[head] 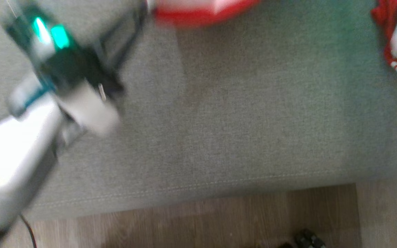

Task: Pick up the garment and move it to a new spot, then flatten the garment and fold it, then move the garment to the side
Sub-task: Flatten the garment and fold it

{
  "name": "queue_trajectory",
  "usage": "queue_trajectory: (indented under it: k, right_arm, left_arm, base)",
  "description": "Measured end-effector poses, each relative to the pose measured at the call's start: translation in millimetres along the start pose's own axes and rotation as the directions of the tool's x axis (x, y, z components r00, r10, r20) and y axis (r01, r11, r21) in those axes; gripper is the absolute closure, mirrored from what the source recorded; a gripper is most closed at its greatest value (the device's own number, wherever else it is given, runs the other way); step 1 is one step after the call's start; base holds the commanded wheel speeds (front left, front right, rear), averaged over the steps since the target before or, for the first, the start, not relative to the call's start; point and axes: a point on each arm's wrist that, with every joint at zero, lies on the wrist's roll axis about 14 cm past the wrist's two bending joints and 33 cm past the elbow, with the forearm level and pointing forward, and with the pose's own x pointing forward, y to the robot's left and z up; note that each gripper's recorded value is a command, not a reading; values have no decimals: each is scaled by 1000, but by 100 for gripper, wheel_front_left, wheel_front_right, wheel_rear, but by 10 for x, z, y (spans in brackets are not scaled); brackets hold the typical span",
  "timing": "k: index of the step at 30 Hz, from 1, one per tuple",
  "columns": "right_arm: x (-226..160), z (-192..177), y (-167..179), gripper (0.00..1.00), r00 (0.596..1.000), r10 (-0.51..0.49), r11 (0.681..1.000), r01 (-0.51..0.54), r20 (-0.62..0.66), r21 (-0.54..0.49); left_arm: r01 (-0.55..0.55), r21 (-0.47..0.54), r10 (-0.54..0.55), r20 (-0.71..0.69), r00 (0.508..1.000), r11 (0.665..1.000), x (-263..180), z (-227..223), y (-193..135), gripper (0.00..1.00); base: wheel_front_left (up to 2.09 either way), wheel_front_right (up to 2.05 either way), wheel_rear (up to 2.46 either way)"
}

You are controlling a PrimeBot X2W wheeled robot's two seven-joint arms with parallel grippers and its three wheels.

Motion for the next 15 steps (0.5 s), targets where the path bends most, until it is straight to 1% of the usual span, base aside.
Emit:
queue_trajectory:
  k: [2, 5, 7, 9, 10, 13, 15]
  right_arm:
    - [-392, -251, -56, 100, 994, -35, 999, 38, -103, 20]
    - [-998, -504, -178, 100, 967, -110, 993, 118, -230, 20]
    - [-1332, -597, -168, 100, 947, -136, 987, 154, -292, 38]
    - [-1595, -673, -56, 100, 929, -133, 984, 166, -344, 67]
    - [-1801, -677, 25, 100, 920, -134, 977, 185, -370, 105]
    - [-2042, -640, 110, 100, 904, -124, 975, 187, -410, 119]
    - [-2128, -587, 159, 100, 902, -116, 974, 185, -416, 130]
  left_arm:
    - [31, -51, -34, -56, 998, 998, -233, -112, -284, 100]
    - [52, -111, -67, -136, 988, 992, -568, -237, -632, 100]
    - [55, -119, -74, -164, 984, 991, -730, -237, -778, 100]
    - [53, -110, -72, -177, 982, 993, -852, -192, -874, 100]
    - [50, -97, -67, -181, 981, 994, -958, -131, -957, 100]
    - [33, -99, -52, -193, 980, 995, -1127, -73, -1068, 100]
    - [17, -113, -40, -201, 979, 993, -1235, -55, -1130, 100]
  base:
    - [0, 0, 0]
    - [0, 0, 0]
    - [0, 0, 0]
    - [0, 0, 0]
    - [0, 0, 0]
    - [0, 0, 0]
    - [0, 0, 0]
